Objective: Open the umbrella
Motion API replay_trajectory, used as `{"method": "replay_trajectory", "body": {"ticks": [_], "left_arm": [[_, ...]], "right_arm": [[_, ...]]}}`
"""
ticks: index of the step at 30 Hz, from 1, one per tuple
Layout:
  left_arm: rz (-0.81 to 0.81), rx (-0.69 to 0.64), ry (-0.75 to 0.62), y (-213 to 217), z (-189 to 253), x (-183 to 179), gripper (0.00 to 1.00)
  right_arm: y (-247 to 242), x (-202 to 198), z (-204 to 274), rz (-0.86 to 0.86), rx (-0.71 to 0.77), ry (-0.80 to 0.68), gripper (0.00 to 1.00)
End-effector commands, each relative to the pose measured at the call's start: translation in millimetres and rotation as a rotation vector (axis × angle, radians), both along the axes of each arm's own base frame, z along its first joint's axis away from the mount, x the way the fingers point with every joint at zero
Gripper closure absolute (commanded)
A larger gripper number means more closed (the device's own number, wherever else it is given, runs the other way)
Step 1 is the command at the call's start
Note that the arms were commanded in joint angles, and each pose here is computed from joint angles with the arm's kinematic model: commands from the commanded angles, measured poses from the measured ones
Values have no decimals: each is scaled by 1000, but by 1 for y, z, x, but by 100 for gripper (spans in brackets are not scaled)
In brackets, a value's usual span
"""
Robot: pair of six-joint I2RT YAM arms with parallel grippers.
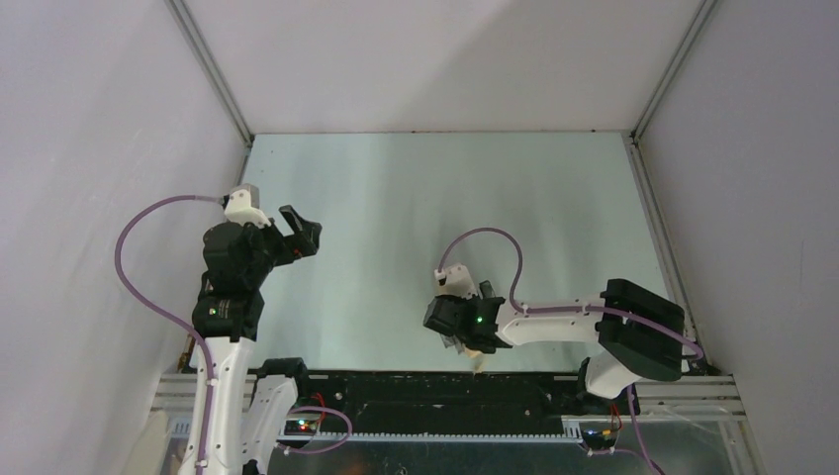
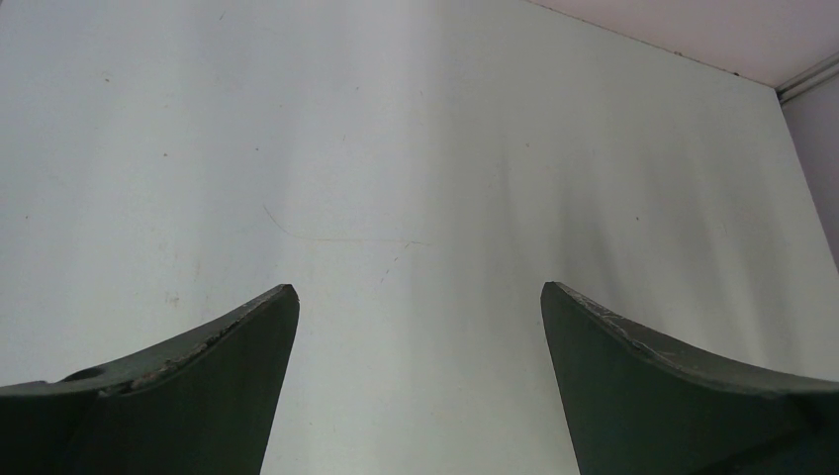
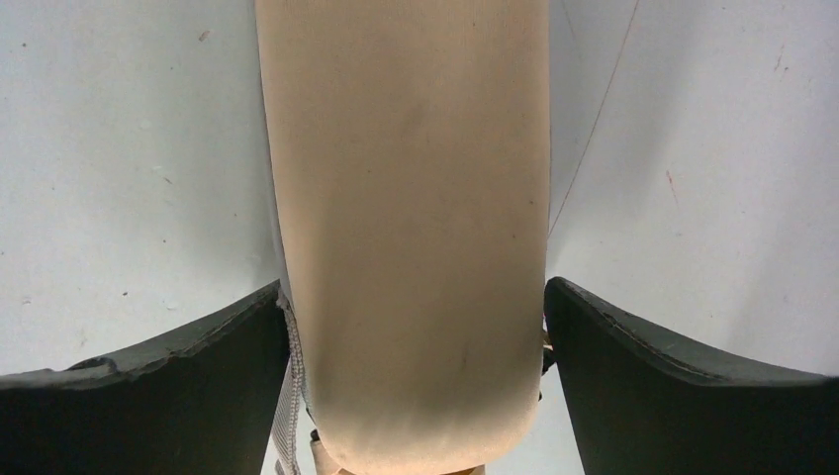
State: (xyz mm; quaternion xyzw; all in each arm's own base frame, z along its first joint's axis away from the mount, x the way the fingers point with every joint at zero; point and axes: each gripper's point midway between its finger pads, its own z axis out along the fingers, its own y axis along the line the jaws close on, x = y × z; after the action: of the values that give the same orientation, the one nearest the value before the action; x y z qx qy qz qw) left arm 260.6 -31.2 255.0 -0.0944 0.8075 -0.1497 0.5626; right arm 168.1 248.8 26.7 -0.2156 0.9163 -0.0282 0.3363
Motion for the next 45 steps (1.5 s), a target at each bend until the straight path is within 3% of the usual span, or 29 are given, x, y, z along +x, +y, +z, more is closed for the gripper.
{"method": "replay_trajectory", "body": {"ticks": [1, 4, 8, 12, 23, 26, 35, 40, 45], "left_arm": [[-14, 22, -32, -1, 7, 0, 0], [6, 25, -35, 1, 8, -1, 0], [12, -1, -49, -3, 11, -3, 0], [-58, -79, -63, -30, 9, -8, 0], [-345, -465, -123, -143, -5, -17, 0], [-462, -528, -151, -174, 3, -31, 0], [-565, -630, -150, -207, 0, -42, 0], [-497, -607, -57, -210, -24, -32, 0], [-530, -648, -42, -222, -23, -34, 0]], "right_arm": [[-6, 4, 1, -63, -30, -34, 6], [-4, 5, 5, -58, -10, -56, 20], [7, 9, 22, -36, 82, -93, 47], [17, 13, 41, -12, 178, -138, 67], [52, 38, 144, 15, 561, -427, 69], [56, 42, 161, 27, 604, -479, 69], [73, 36, 180, 58, 654, -551, 69], [78, 31, 184, 61, 683, -553, 69], [82, 29, 187, 80, 681, -567, 68]]}}
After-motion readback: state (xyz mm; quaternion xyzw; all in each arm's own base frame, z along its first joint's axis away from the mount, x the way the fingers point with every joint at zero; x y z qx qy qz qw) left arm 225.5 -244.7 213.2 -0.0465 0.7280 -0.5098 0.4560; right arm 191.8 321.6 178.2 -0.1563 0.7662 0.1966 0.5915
